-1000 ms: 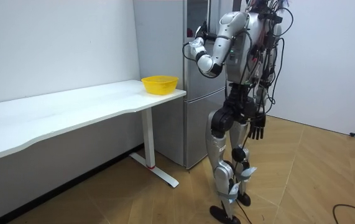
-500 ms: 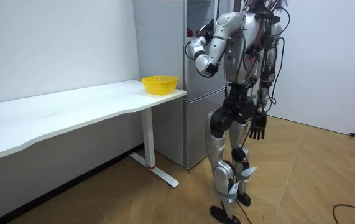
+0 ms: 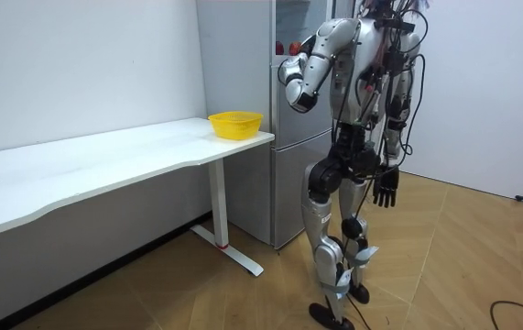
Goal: Retrieve from the upper fridge
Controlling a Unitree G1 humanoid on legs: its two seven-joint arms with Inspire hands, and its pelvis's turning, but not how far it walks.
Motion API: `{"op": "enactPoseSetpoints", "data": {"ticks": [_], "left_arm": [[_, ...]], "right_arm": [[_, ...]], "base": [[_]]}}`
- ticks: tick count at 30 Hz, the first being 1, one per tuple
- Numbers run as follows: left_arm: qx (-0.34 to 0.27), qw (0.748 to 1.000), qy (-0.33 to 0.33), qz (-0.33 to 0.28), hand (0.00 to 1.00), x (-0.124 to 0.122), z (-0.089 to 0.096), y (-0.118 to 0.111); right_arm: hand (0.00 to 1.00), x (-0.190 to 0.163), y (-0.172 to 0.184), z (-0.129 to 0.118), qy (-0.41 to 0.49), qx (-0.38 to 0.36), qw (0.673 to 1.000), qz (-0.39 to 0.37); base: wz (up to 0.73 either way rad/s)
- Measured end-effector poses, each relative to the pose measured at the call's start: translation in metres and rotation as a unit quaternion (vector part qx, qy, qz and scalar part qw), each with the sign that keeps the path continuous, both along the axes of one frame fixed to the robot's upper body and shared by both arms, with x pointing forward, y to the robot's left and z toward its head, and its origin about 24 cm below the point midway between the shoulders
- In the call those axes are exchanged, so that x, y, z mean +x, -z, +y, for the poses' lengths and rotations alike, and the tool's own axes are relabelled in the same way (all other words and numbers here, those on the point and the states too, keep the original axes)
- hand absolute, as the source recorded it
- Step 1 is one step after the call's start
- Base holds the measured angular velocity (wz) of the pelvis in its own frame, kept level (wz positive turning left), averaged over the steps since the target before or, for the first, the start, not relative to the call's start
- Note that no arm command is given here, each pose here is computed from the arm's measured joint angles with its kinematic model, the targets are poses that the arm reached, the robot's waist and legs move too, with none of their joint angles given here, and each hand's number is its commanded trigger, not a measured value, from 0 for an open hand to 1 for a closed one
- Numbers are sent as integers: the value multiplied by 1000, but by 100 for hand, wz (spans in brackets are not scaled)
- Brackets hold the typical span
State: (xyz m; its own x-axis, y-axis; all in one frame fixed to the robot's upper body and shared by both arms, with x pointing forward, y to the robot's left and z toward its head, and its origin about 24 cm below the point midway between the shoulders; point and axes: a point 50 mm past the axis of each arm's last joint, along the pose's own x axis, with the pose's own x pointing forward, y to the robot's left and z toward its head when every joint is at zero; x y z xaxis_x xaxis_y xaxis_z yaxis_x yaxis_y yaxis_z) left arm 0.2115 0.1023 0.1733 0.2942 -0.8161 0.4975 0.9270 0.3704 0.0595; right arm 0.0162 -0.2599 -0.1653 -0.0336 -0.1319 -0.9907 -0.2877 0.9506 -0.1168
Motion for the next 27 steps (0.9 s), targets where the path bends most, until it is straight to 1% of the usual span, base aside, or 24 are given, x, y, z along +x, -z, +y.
{"op": "enactPoseSetpoints", "data": {"ticks": [9,14,18,27], "left_arm": [[5,999,37,-22,0,-3,-9,-6],[8,998,55,-30,0,-4,-16,-9],[8,998,56,-31,0,-4,-16,-9],[6,998,53,-34,0,-2,-19,-12]], "right_arm": [[0,2,-1,-2,33,2,999,-14],[0,4,-1,-2,36,0,999,-19],[0,9,-1,-3,34,-1,999,-27],[0,5,-1,-3,49,0,998,-29]], "base": [[-13],[-7],[-9],[-6]]}}
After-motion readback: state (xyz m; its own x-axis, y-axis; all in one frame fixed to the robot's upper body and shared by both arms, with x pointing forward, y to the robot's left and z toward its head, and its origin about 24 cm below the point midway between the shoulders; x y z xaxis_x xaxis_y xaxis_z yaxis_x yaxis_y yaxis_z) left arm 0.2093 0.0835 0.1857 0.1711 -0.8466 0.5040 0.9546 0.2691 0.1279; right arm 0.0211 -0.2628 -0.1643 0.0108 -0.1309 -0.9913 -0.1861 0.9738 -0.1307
